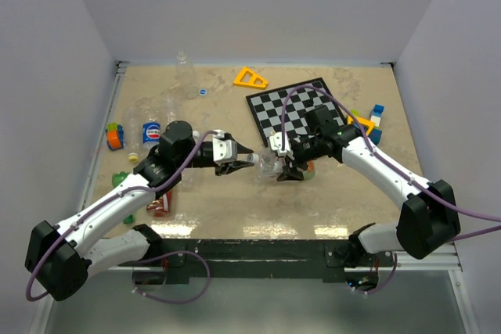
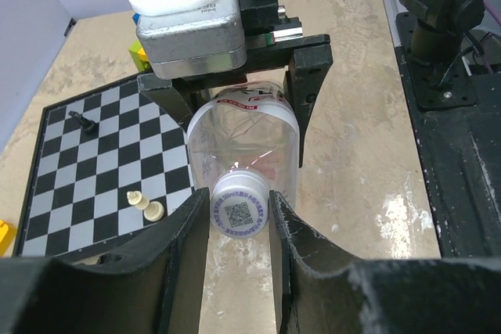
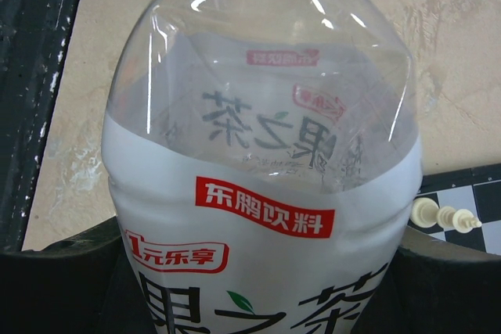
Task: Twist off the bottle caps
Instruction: Unscrew the bottle cap from the plastic bottle.
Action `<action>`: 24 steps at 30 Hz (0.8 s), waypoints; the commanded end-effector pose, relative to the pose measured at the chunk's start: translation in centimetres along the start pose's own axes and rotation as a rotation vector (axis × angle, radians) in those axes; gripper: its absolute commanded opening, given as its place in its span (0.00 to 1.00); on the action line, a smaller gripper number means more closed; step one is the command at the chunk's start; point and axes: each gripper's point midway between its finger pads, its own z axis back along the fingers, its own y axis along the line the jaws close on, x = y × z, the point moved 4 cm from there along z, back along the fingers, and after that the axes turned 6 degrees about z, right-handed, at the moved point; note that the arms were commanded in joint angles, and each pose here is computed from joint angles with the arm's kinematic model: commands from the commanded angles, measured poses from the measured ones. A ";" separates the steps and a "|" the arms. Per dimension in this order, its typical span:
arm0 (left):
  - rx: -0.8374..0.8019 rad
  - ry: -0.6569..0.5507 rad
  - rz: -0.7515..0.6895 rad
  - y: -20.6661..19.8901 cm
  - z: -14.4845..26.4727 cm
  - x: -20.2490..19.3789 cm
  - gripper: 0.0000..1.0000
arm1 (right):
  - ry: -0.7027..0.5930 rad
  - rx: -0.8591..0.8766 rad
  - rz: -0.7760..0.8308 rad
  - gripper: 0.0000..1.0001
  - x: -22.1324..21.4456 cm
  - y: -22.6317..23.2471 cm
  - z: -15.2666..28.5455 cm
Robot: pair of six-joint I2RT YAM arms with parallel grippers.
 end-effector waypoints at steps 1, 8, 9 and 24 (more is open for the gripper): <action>-0.023 -0.059 0.025 0.1 -0.2 2.6 0.04 | -0.029 0.009 0.018 0.09 0.5 0.1 -0.2; 0.222 -0.060 0.811 0.4 0.1 2.9 0.00 | -0.019 -0.013 0.016 0.09 0.6 -0.1 0.1; 0.308 -0.061 0.938 0.7 0.3 2.3 0.00 | -0.019 -0.017 0.018 0.09 0.6 -0.2 0.1; 0.530 -0.106 1.180 1.2 1.9 1.2 0.00 | 0.001 -0.014 -0.003 0.09 -0.1 -0.2 -0.3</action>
